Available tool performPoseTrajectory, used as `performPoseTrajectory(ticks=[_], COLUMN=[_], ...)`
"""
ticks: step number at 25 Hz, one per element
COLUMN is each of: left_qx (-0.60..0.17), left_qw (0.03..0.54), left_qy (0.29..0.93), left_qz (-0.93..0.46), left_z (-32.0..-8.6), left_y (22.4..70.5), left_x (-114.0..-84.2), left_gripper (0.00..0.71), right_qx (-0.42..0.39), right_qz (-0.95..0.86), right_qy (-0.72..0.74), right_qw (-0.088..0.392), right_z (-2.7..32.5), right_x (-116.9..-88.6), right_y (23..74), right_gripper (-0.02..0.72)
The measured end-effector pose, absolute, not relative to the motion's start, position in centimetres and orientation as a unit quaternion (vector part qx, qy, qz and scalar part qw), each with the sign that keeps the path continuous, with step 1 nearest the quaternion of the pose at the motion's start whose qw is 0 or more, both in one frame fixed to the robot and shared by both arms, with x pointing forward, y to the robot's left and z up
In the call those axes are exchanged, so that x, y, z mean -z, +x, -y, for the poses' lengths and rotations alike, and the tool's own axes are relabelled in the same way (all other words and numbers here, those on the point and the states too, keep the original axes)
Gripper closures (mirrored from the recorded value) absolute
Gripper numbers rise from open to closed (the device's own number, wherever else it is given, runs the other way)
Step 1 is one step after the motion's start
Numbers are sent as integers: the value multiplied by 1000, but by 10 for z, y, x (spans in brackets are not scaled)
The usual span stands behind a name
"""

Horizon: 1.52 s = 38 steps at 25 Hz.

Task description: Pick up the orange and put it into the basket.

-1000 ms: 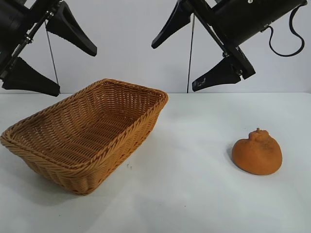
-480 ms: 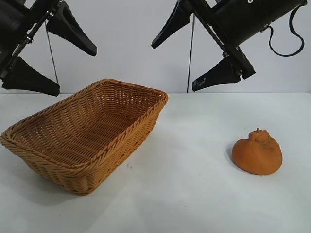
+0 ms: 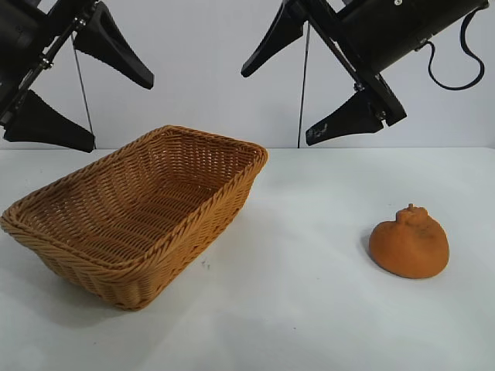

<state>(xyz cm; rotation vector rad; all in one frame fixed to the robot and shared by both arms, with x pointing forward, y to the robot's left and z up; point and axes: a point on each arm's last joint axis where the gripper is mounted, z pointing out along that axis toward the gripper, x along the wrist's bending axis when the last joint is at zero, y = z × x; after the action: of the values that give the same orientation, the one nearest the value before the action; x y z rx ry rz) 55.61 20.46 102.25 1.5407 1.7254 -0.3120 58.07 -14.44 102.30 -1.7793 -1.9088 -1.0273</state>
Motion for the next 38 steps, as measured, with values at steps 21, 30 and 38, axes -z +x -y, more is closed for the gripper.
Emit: performPoseTrajectory(ticks=[21, 30, 38], left_qx=[100, 58, 52], left_qw=[208, 194, 184], left_qy=[442, 353, 327], left_qz=[-867, -913, -926], left_z=[-214, -207, -204], left_y=[509, 514, 533], left_x=[-1026, -988, -951], left_gripper=[65, 65, 65], right_qx=[362, 362, 362], right_qz=[671, 671, 671], right_qy=[-626, -626, -626], right_qw=[165, 165, 165], right_z=[145, 145, 145], right_x=[-1023, -1023, -1023], right_y=[581, 581, 581], right_gripper=[10, 10, 10])
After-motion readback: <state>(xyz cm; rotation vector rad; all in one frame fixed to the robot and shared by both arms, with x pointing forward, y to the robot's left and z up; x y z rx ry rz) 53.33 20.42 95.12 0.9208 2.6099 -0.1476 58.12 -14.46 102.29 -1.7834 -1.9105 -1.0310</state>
